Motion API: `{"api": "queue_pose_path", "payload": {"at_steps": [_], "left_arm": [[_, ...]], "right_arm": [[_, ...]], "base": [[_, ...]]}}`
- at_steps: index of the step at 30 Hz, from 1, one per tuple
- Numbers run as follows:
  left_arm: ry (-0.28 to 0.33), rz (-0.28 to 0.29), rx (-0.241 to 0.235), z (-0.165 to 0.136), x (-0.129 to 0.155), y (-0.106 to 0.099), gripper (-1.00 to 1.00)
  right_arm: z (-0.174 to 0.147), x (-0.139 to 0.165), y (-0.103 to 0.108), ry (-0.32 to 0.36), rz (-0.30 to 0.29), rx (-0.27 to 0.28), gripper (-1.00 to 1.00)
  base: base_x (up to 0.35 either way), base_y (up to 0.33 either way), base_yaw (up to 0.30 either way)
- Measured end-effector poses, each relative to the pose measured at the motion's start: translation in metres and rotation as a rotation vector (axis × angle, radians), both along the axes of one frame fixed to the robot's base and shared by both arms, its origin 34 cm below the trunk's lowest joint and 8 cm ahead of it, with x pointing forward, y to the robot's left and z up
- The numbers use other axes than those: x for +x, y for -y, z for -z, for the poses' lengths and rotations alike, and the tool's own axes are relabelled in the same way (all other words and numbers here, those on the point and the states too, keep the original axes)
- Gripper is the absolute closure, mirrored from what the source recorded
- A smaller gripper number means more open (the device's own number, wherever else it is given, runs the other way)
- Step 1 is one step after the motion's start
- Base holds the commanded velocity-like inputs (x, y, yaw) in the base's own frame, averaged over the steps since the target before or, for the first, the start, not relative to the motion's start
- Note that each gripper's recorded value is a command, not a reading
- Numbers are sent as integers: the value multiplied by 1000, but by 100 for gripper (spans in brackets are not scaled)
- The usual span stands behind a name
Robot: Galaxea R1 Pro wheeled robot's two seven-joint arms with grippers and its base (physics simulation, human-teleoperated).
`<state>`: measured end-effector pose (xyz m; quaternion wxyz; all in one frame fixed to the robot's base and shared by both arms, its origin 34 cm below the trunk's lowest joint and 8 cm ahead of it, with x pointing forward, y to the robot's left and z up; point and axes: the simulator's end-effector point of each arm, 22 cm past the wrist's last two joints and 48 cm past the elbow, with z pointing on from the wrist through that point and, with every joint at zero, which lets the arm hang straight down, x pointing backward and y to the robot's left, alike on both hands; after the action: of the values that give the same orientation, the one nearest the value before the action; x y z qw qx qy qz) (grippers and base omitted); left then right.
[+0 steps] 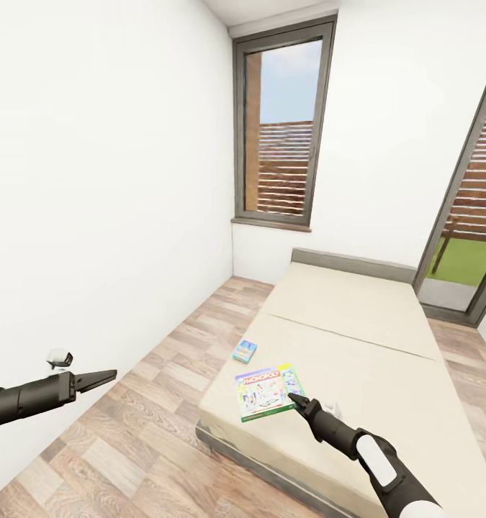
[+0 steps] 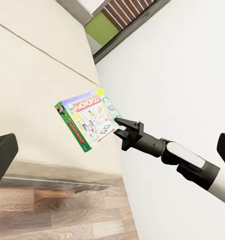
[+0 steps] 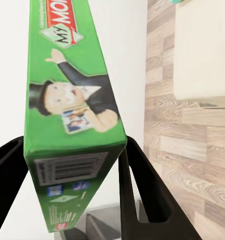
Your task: Put all the toys in the child's room - the three board games (two on the bed and one on the table), the two jigsaw puzzles on the table, and the tennis ball on the table - inside the toy box on the table in the child's room.
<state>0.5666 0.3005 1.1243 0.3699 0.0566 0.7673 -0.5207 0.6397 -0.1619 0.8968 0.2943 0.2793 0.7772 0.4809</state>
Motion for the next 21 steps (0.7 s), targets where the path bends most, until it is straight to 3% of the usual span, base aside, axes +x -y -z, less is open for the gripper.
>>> {"api": "queue_pose_path", "payload": {"at_steps": [21], "left_arm": [[15, 0, -2, -5, -1, 0, -100]], "right_arm": [[-4, 1, -1, 7, 0, -3, 100]], "base": [[-4, -10, 245]]}}
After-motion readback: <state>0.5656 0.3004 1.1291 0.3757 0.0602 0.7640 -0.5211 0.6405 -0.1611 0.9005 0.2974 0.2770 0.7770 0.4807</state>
